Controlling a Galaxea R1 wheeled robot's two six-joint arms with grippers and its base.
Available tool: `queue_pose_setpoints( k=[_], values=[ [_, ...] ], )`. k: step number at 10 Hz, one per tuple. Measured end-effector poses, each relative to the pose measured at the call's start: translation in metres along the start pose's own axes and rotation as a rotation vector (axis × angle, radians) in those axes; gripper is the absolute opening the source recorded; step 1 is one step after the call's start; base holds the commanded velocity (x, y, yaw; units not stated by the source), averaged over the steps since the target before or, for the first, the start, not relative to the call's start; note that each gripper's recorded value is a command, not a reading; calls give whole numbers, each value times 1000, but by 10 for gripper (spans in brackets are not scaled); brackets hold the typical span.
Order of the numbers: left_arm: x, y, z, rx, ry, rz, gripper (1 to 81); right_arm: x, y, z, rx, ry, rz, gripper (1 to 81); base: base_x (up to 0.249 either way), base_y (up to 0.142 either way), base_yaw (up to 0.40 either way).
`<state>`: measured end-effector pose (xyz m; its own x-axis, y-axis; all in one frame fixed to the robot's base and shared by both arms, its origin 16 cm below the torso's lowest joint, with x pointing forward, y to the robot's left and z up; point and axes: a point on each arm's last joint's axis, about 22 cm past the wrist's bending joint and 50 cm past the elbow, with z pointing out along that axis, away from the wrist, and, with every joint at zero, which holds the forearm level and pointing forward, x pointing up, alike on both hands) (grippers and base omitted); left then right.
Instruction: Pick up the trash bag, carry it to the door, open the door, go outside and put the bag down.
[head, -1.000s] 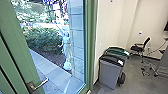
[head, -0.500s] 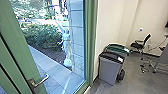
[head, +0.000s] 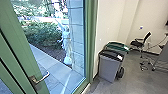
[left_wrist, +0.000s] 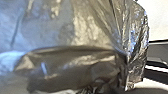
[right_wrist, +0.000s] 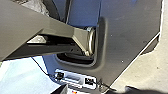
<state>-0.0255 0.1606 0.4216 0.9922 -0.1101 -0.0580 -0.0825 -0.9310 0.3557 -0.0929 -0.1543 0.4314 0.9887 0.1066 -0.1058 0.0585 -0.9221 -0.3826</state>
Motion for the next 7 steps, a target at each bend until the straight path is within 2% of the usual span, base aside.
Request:
queue_pose_setpoints(
  k=[3, 5, 7],
  values=[
    [0, 0, -1, 1, 3, 6, 10, 1, 1, 0, -2, 10, -6, 811, 0, 0, 0],
    [16, 6, -1, -3, 35, 17, 10, 19, 2, -1, -5, 49, -17, 811, 0, 0, 0],
    [11, 6, -1, -3, 27, 16, 10, 14, 4, -1, -9, 40, -14, 811, 0, 0, 0]
  ],
)
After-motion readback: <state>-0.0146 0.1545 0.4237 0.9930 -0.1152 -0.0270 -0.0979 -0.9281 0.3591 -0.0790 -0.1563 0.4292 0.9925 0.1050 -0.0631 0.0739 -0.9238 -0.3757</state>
